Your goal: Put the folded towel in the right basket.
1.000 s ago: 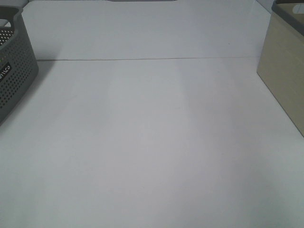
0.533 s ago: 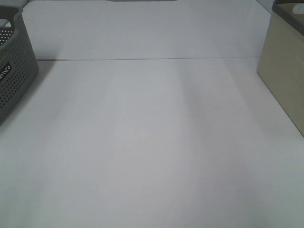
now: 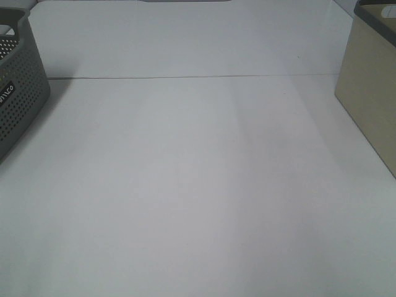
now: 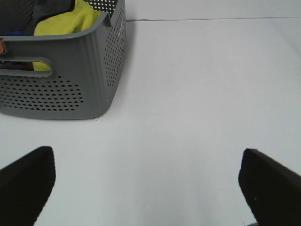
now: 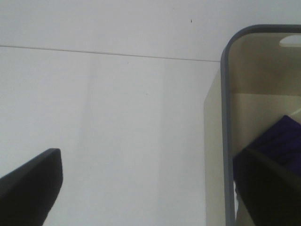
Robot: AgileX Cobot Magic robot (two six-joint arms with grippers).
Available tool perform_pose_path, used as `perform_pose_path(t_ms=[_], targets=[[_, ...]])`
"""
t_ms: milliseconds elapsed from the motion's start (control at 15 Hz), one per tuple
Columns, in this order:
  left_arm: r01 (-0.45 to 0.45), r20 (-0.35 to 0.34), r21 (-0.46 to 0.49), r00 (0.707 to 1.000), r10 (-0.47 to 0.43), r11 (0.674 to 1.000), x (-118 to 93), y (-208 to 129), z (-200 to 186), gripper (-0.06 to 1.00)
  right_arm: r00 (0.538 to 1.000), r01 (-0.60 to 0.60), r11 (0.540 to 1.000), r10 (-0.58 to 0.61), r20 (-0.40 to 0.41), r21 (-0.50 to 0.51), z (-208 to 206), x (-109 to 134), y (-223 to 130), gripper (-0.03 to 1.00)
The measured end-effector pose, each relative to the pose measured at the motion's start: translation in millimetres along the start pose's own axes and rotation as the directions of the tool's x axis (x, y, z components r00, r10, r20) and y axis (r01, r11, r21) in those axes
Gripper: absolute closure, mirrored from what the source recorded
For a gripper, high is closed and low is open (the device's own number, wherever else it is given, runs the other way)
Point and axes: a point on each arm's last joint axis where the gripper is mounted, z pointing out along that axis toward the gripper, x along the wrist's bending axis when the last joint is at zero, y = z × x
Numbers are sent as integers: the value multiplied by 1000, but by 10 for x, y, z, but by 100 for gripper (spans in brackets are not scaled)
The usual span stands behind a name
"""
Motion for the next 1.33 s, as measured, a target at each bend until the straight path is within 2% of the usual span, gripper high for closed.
perform_pose_path(t_ms=[133,267,467,533,600,800,933,1133,1333], targets=[[0,0,0,1000,0,1000,0,0,0,-5,1000,-5,1000,6,-12,18,-359,39,-297,0],[-1,0,0,1000,1,1000,0,0,0,-5,1000,-9,1000,8,-9,-27,-658,62,-762,0],[-1,0,0,1000,1,1000,0,0,0,-5,1000,-10,988,12,7,-154,-1050,80,-1755,0],[-1,0,0,1000,1,1000,0,0,0,-5,1000,-7,986,9,12,-167,-1096,80,-1896,0],[-1,0,0,1000,1,1000,0,0,0,-5,999,21,977,-12,44,-211,-1292,73,-2531,0],[-1,0,0,1000,1,1000,0,0,0,-5,998,40,977,-27,64,-207,-1456,74,-3334,0],[-1,0,0,1000,1,1000,0,0,0,-5,998,42,975,-29,64,-220,-1490,78,-3629,0],[-1,0,0,1000,1,1000,0,0,0,-5,999,42,938,-27,48,-344,-1522,99,-4015,0],[-1,0,0,1000,1,1000,0,0,0,-5,998,61,949,-49,46,-310,-1466,102,-4134,0]])
